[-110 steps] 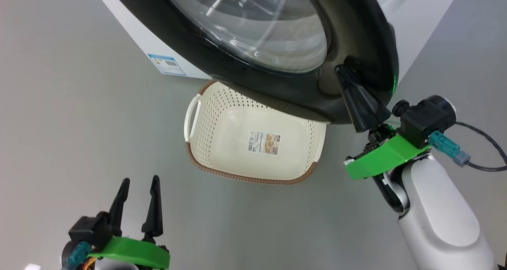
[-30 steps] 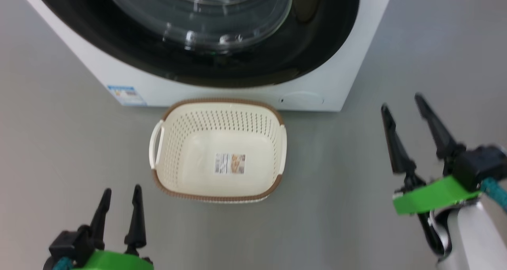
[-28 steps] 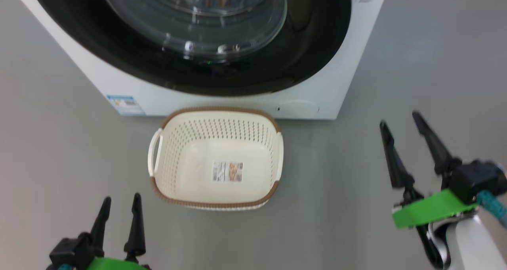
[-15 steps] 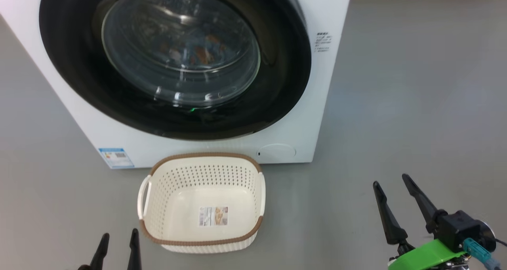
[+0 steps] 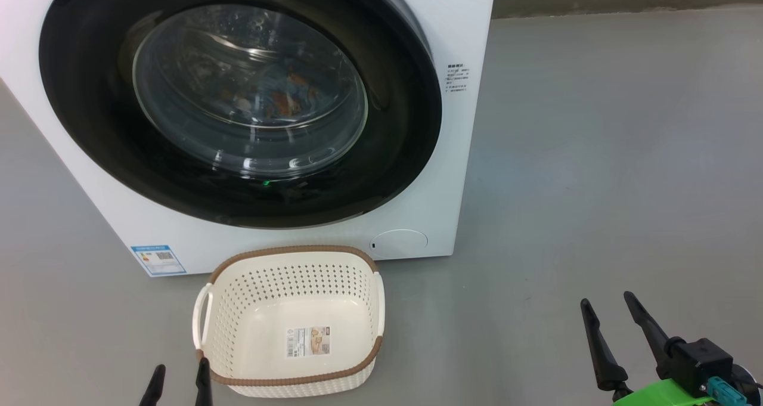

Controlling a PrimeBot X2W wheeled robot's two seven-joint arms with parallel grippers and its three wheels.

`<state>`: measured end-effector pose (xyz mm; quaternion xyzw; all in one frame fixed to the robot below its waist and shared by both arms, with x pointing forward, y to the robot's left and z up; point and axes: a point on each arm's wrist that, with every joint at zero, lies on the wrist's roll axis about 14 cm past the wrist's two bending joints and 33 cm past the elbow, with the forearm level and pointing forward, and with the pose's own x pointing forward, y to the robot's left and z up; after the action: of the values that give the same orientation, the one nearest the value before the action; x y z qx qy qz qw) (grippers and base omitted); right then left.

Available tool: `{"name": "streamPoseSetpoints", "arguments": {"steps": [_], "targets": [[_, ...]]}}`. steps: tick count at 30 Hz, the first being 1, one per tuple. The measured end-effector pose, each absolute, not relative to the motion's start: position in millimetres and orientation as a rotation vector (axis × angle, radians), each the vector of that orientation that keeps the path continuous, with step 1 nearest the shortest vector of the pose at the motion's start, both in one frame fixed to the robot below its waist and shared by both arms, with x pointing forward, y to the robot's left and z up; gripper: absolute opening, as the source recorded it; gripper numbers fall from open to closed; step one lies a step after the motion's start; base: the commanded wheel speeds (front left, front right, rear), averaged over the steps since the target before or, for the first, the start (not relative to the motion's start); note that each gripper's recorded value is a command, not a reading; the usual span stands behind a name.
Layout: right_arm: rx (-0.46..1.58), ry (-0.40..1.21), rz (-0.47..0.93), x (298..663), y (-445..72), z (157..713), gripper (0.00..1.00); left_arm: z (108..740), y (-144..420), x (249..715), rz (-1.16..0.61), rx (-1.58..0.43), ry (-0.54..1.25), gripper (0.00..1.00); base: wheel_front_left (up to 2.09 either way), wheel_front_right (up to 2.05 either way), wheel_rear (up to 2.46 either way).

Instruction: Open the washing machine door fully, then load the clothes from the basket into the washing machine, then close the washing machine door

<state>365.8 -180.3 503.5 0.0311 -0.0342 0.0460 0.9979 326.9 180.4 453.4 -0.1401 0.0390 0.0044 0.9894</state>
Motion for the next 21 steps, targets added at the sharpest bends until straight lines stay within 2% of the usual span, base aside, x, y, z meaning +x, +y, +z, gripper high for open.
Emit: {"name": "streamPoseSetpoints", "arguments": {"steps": [8, 21], "targets": [[0.061, -0.057, 0.079, 367.2, -184.9, 499.8, 1.0, 452.2, 182.4, 326.2, 0.015, -0.279, 0.082, 1.0, 0.0, 0.0, 0.0], [0.061, -0.058, 0.131, 374.0, -167.8, 500.7, 1.0, 451.4, 190.1, 320.9, 0.04, -0.274, 0.081, 1.0, 0.0, 0.0, 0.0]]}}
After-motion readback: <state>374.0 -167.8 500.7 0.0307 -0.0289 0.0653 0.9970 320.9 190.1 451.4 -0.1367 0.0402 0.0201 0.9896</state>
